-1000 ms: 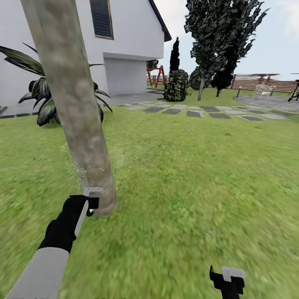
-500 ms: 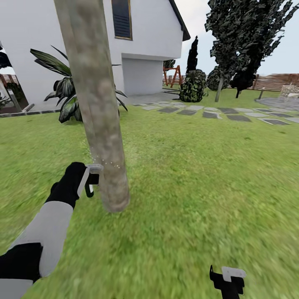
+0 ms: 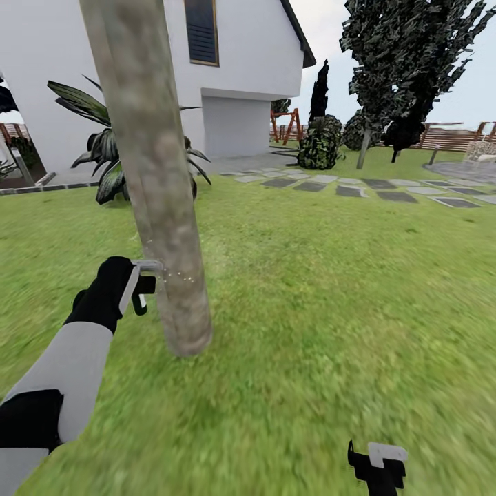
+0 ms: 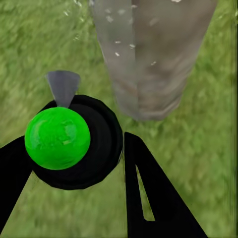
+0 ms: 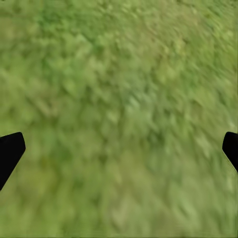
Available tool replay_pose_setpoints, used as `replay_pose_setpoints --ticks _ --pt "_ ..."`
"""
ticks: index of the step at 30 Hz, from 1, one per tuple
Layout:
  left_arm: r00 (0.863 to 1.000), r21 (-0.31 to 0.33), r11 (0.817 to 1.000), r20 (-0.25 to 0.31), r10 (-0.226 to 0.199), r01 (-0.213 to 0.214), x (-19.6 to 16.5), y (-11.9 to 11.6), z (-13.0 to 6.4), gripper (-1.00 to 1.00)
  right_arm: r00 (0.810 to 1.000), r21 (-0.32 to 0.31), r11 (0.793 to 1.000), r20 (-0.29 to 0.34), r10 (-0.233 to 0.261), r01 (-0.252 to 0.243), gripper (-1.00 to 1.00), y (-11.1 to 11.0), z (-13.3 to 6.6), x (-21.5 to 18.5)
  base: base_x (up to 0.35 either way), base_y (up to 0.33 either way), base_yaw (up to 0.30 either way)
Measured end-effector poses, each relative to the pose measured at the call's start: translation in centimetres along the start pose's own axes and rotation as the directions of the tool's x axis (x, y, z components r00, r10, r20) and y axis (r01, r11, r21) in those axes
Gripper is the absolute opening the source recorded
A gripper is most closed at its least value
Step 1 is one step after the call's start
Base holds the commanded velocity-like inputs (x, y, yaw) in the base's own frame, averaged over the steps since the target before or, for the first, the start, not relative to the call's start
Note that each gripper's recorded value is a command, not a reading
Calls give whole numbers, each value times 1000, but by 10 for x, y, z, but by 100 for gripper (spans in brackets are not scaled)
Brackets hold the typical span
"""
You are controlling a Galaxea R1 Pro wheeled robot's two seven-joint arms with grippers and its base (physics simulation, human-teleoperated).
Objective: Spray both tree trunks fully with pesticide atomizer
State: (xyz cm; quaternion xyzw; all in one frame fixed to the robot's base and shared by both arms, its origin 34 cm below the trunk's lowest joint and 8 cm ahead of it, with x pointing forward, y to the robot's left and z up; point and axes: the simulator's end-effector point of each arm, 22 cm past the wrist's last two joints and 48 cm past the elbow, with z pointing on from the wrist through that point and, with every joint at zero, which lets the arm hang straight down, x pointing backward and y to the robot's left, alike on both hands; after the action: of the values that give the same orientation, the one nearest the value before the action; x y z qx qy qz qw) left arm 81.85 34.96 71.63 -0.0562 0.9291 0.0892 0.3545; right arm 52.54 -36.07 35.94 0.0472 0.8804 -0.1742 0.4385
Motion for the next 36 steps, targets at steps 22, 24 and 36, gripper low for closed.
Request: replay_pose_setpoints --ticks 22,24,36 --pt "1000 7 1000 -15 -1 1 6 -4 3 -100 1000 0 1000 3 1 -1 100 0 0 -1 -15 -262 0" --pt "1000 7 1000 -15 -1 1 6 -3 3 -100 1000 1 1000 3 1 -1 100 0 0 -1 84 -274 0" --pt "989 -51 998 -149 12 -20 102 32 37 -100 1000 0 1000 3 1 -1 100 0 0 -1 108 -270 66"
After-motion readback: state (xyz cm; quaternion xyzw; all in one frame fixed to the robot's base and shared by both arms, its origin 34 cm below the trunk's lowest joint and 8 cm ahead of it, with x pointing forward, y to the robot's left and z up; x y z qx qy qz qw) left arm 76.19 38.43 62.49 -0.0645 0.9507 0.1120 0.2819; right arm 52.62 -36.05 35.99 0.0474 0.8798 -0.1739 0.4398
